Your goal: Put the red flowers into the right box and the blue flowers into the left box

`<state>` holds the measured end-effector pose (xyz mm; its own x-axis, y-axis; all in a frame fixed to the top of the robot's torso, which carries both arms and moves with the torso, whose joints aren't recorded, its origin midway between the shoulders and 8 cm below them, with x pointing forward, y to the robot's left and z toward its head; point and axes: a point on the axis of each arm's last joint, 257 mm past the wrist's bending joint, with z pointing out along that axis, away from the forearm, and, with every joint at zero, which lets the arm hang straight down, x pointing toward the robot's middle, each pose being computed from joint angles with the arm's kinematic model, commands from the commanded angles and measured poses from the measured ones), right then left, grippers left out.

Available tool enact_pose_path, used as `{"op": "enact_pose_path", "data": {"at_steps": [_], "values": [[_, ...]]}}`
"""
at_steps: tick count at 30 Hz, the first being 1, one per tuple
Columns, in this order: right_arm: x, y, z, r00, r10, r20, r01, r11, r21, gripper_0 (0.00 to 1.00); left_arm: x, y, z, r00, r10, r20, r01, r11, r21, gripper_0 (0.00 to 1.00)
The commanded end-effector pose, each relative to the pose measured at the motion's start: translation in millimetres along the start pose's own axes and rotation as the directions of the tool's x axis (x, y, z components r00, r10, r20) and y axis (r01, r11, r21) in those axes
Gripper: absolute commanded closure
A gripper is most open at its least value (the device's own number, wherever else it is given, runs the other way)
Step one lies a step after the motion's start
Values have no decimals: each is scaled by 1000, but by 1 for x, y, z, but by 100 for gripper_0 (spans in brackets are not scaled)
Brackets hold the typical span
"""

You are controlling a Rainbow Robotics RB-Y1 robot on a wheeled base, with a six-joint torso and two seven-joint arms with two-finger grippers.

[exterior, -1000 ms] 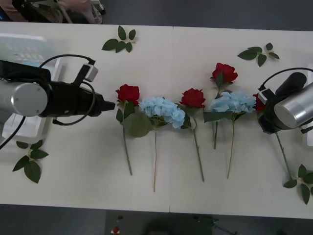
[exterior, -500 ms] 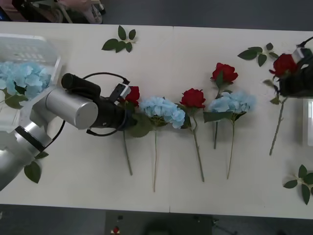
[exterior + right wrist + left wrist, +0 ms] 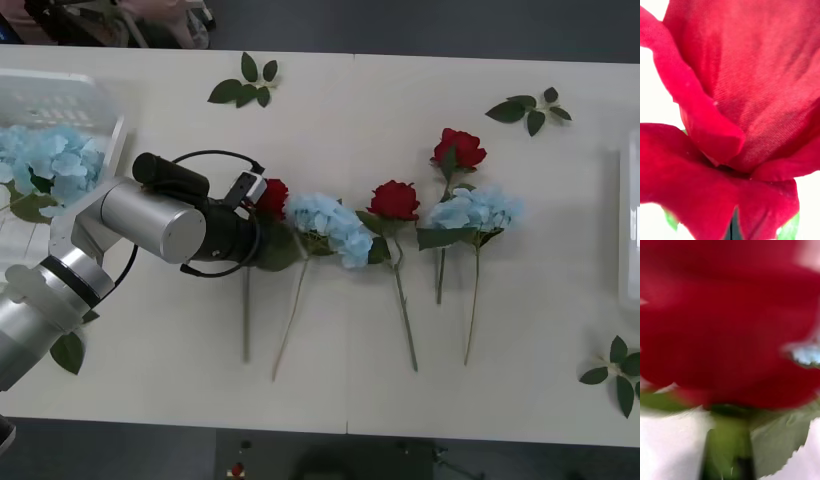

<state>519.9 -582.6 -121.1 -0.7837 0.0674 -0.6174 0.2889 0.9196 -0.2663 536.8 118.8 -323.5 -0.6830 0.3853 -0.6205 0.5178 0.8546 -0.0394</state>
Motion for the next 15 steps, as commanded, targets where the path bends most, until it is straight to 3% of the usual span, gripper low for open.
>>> {"op": "enact_pose_path", "data": {"at_steps": [1,10,15], "values": [[-11,-31,19,998,18,53,-21,999,48,100,-23,3,-6,999,17,35,-16,1000,-21,100],[-6,-64,62,990,-50,134,28,986,167,100,-56,47,-48,989,38,141,-27,996,-83,100],[-5,-77,70,990,-44,137,16,980,200,100,-102,13,-100,957,-37,287,22,998,55,100]]}}
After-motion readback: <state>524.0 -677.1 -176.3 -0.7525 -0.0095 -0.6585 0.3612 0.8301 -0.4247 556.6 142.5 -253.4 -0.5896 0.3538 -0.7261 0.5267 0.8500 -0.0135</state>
